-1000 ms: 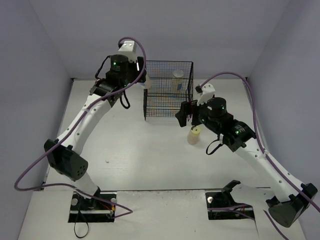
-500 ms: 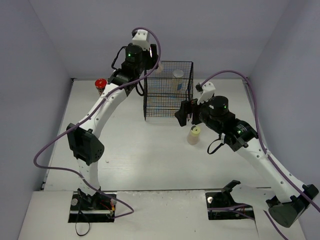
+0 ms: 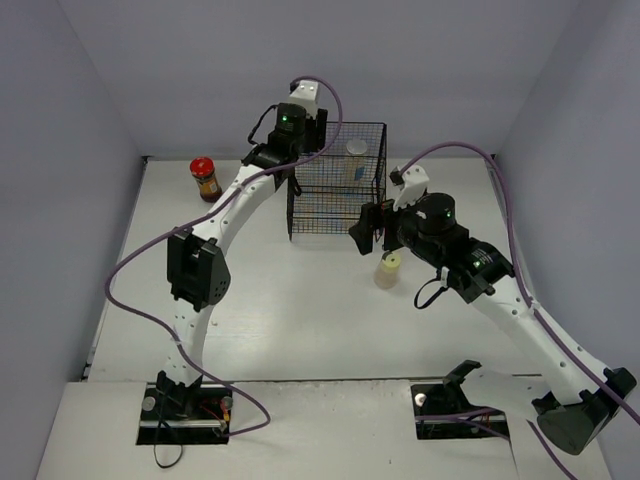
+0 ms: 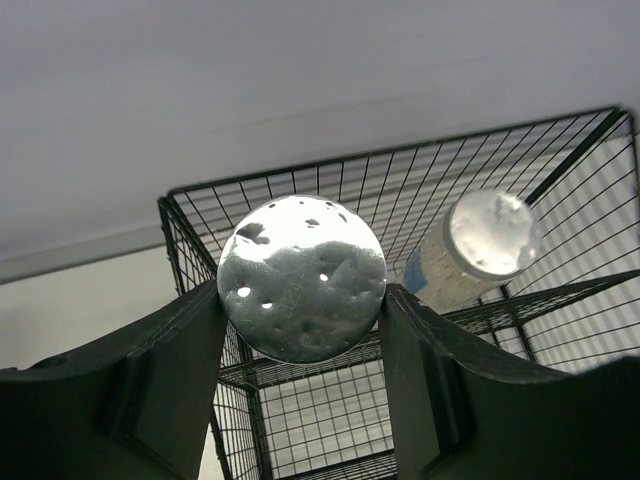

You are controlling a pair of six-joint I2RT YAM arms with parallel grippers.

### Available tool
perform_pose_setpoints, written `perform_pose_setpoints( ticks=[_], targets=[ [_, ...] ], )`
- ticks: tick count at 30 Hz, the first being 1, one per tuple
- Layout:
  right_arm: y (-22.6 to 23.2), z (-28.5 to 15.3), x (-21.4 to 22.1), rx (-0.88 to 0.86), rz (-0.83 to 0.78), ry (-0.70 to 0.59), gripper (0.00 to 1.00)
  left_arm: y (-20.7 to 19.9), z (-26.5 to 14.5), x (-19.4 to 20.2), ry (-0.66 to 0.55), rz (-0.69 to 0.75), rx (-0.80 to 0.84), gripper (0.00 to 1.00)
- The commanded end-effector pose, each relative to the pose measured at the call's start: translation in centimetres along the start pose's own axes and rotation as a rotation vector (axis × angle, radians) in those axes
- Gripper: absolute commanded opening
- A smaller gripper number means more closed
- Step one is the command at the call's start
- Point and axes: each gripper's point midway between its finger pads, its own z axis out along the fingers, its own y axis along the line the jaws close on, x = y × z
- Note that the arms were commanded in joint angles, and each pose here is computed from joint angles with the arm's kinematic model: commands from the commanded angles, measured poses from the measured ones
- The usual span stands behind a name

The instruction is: Organize the condiment bottles

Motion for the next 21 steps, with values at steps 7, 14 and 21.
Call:
perform_pose_setpoints(
  ticks=[7, 14, 21],
  targets=[
    [0.2, 0.3, -0.5, -0.022, -0.014, -0.044, 1.00, -0.8, -0.4, -5.7, -0.165, 0.022, 0.016, 0.08],
    [-0.1, 0.6, 0.3, -0.010, -0.027, -0.026, 1.00, -0.8, 1.0, -3.8, -0.129, 0.019, 0.007, 0.29],
    [-0.3, 0.7, 0.6, -0.003, -0.033, -0.016, 1.00, -0.5, 1.9, -1.9, -0.090, 0.015, -0.011, 0.53]
  ],
)
